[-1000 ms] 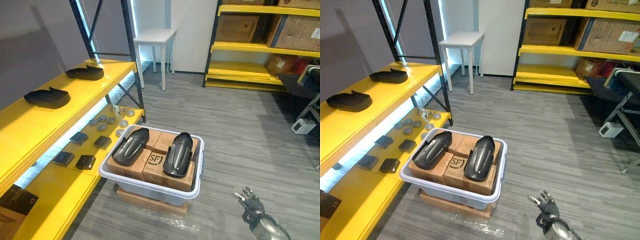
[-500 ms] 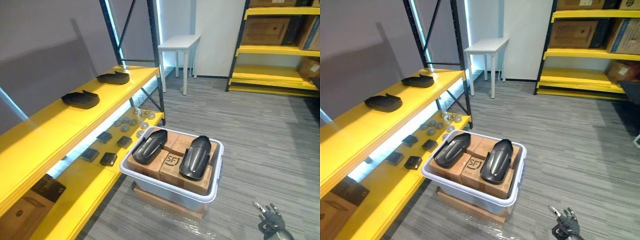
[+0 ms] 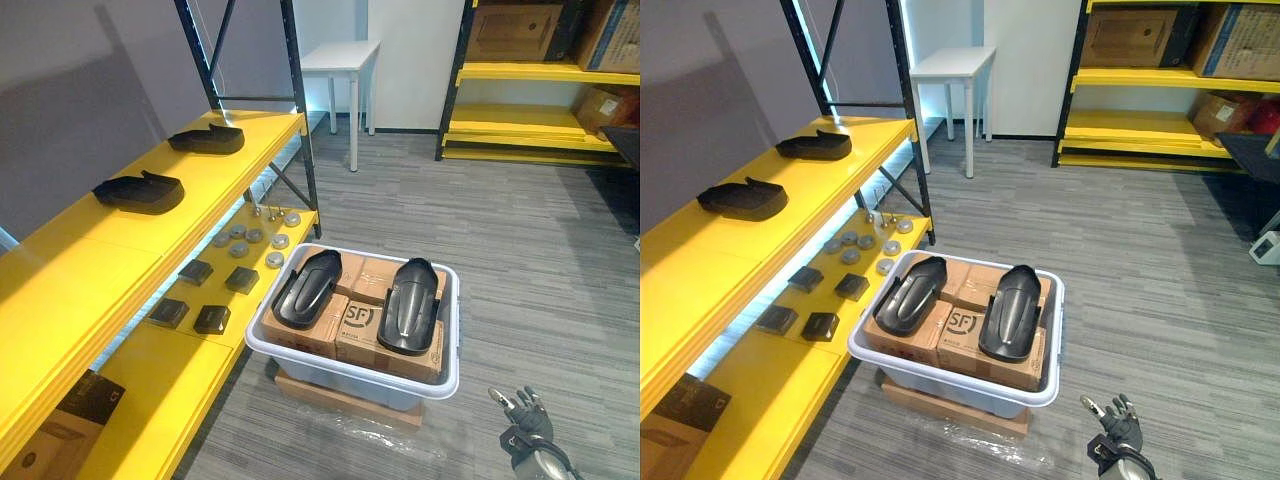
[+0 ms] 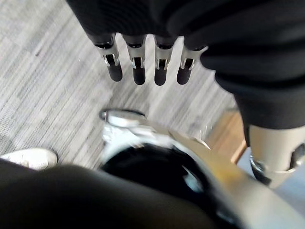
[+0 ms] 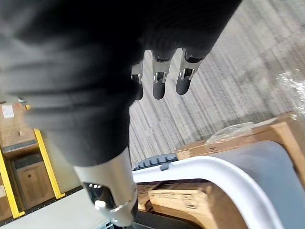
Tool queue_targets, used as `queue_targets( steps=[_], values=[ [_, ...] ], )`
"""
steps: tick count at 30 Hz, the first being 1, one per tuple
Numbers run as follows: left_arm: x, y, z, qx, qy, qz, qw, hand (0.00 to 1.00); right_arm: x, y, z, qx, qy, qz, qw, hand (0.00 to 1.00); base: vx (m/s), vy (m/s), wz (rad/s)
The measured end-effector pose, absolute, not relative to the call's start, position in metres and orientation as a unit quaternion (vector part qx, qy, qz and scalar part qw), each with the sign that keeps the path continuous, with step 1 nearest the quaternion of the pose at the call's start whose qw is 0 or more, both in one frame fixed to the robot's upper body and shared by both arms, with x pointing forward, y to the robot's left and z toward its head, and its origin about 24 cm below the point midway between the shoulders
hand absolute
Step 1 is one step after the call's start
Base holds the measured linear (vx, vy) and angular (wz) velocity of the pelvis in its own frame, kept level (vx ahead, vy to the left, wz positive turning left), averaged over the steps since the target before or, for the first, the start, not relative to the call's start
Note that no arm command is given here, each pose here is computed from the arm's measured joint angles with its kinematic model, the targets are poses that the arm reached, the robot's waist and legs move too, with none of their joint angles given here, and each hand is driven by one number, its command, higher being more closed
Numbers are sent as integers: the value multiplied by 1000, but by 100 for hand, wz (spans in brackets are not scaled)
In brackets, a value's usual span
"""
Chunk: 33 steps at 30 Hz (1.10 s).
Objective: Walk over and take plastic housings, then place them on the shelf
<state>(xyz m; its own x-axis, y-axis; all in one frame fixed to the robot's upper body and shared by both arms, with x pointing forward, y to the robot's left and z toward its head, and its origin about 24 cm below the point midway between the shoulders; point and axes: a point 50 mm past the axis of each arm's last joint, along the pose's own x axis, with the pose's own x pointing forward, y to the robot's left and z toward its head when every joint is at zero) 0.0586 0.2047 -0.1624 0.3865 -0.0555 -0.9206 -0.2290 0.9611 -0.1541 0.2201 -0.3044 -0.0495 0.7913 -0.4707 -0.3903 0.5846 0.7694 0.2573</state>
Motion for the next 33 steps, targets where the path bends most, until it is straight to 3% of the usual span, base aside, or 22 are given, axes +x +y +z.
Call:
queue_targets(
  steps=[6, 12, 22, 27, 33],
  values=[
    [60, 204, -162, -144, 546, 55, 823, 0, 239, -310, -30, 124, 138, -252, 950, 0, 41, -158, 22],
    [67, 204, -160, -160, 528, 55, 832, 0, 286, -296, 3, 101, 110, -209, 966, 0, -74, -54, 43],
    [67, 178, -161, -195, 521, 25, 830, 0, 340, -314, 80, 22, 67, -227, 971, 0, -150, 0, 39],
    [71, 174, -160, -210, 514, 23, 831, 0, 347, -330, 104, -2, 77, -303, 950, 0, -72, 19, 12],
    [71, 169, -161, -225, 514, 18, 827, 0, 342, -341, 122, -17, 74, -427, 901, 0, 2, -12, 8]
  ],
)
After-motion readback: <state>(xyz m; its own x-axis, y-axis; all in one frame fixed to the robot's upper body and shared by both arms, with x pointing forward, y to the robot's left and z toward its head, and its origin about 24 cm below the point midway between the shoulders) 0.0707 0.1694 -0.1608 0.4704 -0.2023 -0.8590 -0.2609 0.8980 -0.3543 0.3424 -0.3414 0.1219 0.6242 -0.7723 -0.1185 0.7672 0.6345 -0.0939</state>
